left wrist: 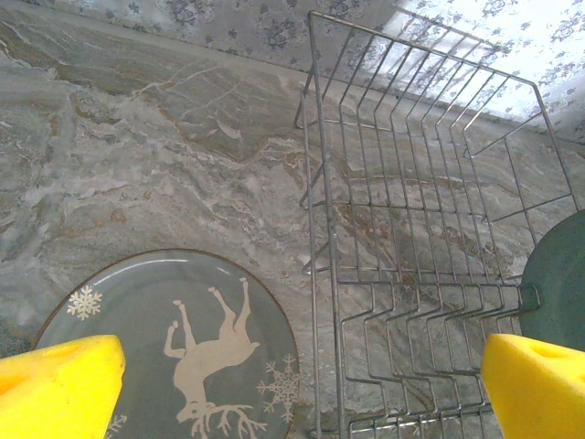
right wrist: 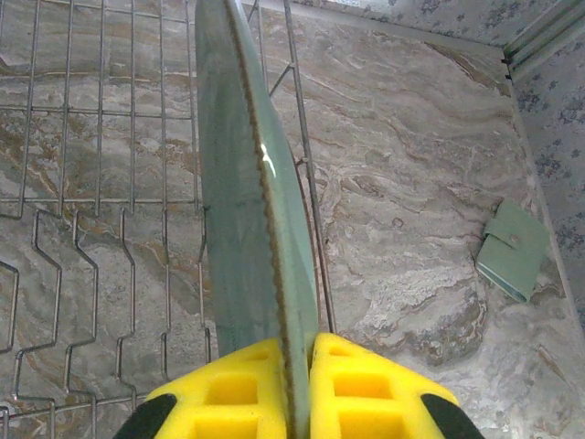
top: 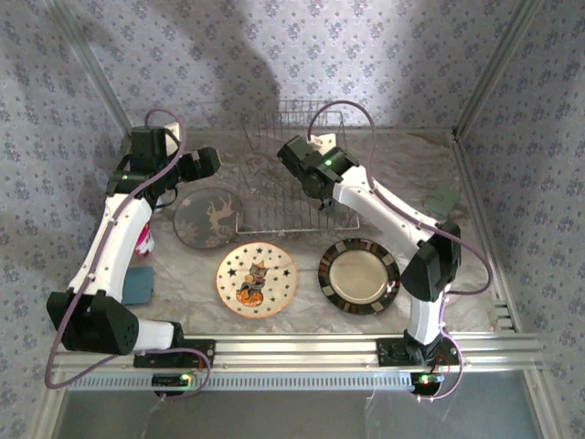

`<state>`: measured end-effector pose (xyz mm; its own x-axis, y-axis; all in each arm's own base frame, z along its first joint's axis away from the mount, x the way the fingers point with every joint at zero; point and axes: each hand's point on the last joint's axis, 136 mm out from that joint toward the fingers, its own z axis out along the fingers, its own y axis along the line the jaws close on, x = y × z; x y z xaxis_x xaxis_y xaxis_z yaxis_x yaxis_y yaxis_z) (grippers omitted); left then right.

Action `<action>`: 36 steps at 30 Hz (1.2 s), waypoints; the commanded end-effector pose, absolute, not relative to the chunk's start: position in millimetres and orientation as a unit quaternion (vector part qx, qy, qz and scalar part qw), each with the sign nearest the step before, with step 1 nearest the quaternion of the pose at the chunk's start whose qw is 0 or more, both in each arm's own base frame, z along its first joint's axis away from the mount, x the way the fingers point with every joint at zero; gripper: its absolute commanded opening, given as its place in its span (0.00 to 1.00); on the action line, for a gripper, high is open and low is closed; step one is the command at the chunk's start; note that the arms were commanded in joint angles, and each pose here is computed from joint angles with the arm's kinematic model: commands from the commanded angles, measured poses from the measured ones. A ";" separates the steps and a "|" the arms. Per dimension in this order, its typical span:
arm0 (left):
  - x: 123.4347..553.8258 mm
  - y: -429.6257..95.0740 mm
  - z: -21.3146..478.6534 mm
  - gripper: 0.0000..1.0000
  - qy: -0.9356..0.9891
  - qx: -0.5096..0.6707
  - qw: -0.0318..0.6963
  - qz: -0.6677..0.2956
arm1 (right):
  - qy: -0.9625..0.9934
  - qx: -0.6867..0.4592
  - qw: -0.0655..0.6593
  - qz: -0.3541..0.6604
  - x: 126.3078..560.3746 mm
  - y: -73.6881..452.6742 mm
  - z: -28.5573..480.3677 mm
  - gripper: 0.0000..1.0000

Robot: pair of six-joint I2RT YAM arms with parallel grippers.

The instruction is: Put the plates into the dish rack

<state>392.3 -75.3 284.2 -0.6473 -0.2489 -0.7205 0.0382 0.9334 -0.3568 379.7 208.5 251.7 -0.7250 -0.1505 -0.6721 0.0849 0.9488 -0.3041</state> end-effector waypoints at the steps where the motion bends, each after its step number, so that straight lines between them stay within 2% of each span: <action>1: 396.1 -75.1 287.4 0.99 0.887 -0.062 0.421 -0.180 | 0.903 0.010 0.405 -0.145 384.8 218.7 271.8 0.00; 36: 396.1 -74.1 283.3 0.99 0.890 -0.062 0.418 -0.174 | 0.924 0.020 0.360 -0.123 397.4 250.9 201.1 0.00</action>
